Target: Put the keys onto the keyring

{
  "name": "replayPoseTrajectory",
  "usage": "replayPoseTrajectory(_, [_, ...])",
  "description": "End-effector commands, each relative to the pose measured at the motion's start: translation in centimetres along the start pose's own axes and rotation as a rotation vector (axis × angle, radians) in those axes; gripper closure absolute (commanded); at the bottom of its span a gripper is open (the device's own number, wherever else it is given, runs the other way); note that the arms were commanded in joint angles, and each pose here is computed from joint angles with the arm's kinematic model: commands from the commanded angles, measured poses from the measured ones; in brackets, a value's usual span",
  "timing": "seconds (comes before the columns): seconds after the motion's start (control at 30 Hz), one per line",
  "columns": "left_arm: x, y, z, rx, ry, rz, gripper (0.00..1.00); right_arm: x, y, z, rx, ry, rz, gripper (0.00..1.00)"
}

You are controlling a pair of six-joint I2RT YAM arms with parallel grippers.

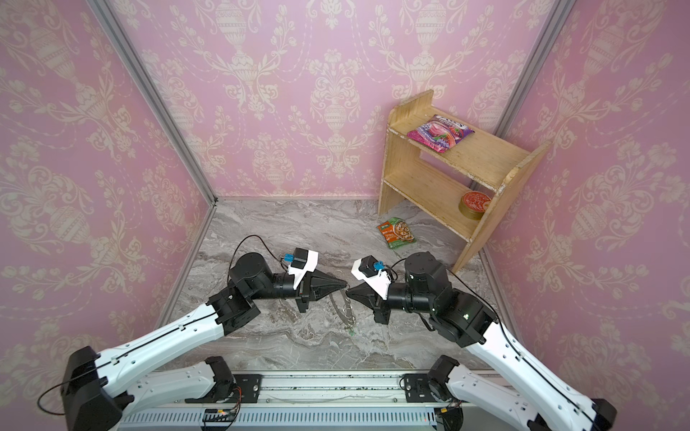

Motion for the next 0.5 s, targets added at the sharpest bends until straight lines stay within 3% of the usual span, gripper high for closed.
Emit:
replayPoseTrajectory(0.0, [0.3, 2.1, -0.5, -0.120, 0.058, 0.054, 1.00, 0.9, -0.7, 0.5, 0.010, 0.059, 0.020, 1.00])
replayPoseTrajectory(0.27, [0.9, 1.5, -1.3, -0.263, 0.158, 0.050, 1.00, 2.5, -0.7, 1.9, -0.009, 0.131, -0.009, 1.00])
replayPoseTrajectory(0.47, [1.3, 1.0, -1.1, -0.357, 0.155, 0.007, 1.00, 3.6, -0.2, 2.6, -0.049, 0.143, -0.045, 1.00])
Point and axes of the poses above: each gripper's point midway between its finger pads, its own z axis out along the fingers, its own x axis along the line the jaws close on, y = z × x, the point moved 6 cm from there along -z, back along the fingers, and after that the axes turned 11 degrees about z, right-handed, at the moved point
